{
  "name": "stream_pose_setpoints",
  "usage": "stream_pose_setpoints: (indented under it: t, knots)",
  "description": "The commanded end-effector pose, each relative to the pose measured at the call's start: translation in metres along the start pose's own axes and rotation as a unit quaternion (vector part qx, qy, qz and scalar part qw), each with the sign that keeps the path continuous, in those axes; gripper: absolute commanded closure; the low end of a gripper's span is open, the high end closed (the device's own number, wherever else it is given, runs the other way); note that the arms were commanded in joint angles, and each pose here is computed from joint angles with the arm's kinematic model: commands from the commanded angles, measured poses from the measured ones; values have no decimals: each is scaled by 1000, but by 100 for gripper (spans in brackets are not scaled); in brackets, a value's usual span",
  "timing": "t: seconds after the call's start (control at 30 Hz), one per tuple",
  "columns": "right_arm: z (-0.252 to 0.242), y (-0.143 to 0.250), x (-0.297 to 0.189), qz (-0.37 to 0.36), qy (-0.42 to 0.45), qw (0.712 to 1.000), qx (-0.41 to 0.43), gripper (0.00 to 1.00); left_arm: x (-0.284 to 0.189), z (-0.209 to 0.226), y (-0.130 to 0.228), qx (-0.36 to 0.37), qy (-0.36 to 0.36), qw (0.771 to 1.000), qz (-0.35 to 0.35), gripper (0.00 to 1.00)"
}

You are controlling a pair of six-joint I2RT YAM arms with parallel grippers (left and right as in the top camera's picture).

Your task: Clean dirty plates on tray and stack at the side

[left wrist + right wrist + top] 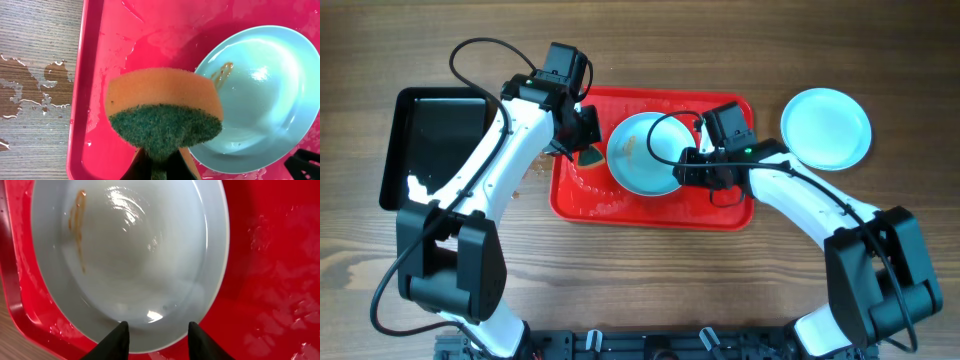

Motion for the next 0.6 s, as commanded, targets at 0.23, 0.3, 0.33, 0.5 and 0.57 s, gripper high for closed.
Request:
stream_pose_setpoints:
  t: [0.23, 0.3, 0.33, 0.5, 0.57]
  knots:
    - [-15, -40, -33, -27, 82, 996, 5, 57, 1, 0, 2, -4, 5, 1000, 4, 96]
    - [-24, -37, -30, -22, 103, 993, 42, 57, 1, 0, 2, -4, 5, 1000, 4, 96]
    - [-27, -34, -26, -16, 109, 992, 58, 57, 1, 0, 1, -4, 5, 1000, 4, 96]
    - [-39, -20, 2, 28, 120, 990, 66, 52, 1, 0, 2, -4, 4, 1000, 4, 96]
    - [-38, -14, 14, 50, 103, 992, 53, 52, 1, 0, 2, -4, 5, 1000, 4, 96]
Point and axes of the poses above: each gripper's point midway between its finger pads, its own x axis out along the fingers, its own z axis along the line the jaws close on, y = z × x, the point moved 2 cm from there along -x, back along the fingers, and after that the axes turned 7 degrees about -x, right-handed, at the moved point
